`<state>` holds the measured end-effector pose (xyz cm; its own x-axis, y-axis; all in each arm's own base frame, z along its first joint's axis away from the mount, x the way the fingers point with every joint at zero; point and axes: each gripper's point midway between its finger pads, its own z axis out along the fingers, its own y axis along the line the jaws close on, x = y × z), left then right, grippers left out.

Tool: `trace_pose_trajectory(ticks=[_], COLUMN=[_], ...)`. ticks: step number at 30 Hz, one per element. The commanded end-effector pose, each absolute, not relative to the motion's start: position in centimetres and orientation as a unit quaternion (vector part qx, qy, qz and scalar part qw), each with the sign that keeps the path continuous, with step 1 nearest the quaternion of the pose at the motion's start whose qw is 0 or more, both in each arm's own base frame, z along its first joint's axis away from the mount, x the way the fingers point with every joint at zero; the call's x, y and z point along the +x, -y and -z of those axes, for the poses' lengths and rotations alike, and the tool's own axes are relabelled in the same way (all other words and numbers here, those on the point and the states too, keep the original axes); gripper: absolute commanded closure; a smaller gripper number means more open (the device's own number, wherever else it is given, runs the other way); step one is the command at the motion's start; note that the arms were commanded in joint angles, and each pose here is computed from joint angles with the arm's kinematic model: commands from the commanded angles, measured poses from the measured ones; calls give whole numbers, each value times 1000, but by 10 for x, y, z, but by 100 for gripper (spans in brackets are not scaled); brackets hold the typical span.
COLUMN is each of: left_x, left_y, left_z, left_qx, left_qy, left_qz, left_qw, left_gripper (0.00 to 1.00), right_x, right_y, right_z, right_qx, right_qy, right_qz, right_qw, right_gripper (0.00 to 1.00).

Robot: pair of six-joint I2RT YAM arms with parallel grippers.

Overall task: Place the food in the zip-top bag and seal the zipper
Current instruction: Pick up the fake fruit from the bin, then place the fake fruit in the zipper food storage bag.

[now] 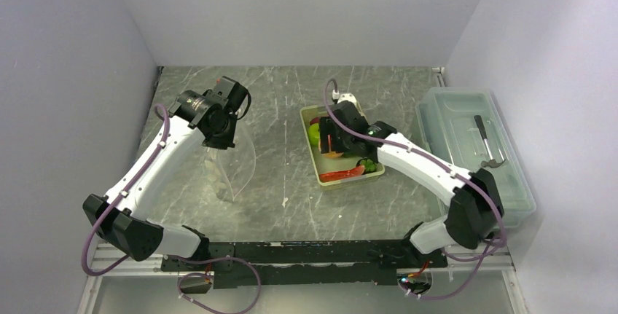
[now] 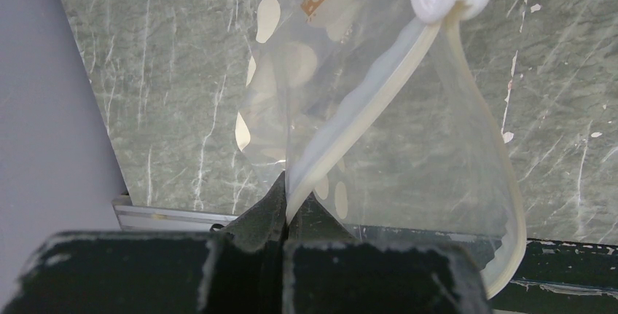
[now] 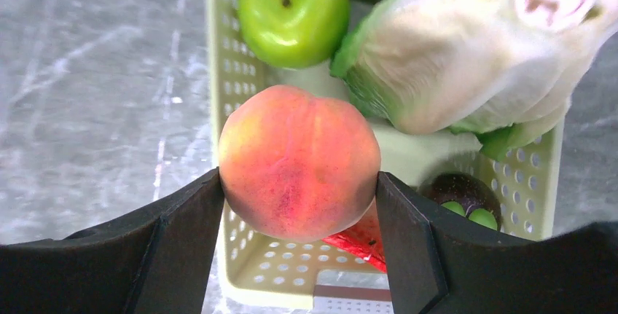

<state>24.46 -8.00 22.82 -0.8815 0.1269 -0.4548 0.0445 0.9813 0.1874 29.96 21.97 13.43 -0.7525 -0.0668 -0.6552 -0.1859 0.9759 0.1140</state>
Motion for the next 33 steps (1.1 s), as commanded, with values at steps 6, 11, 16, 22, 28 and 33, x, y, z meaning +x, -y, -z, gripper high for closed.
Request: trace_pose_trajectory(ticks=[6, 11, 16, 22, 28, 33], left_x=[246, 245, 245, 244, 243, 242], left_y=[85, 88, 91, 94, 100, 105], left_z=[-243, -245, -245, -246, -243, -244], left_qx=[39, 39, 41, 40, 41, 42], left_qy=[-963, -963, -964, -964, -966, -966], left_qz=[-68, -59, -48, -41, -23, -11], left_qw=[260, 260, 260, 260, 255, 254], left_gripper=[100, 100, 100, 100, 100, 100], right_x=[281, 250, 220, 188, 171, 165], right_y=[-268, -305, -340, -372, -399, -417], right_z=[-239, -284, -312, -339, -348, -352], right_qx=[-145, -208, -270, -316, -344, -358], right_qy=[-865, -814, -770, -716, -691, -677], right_qz=[-245, -331, -373, -427, -459, -470], right_qw=[413, 430, 441, 454, 440, 439], right_gripper=[64, 64, 63, 64, 64, 64])
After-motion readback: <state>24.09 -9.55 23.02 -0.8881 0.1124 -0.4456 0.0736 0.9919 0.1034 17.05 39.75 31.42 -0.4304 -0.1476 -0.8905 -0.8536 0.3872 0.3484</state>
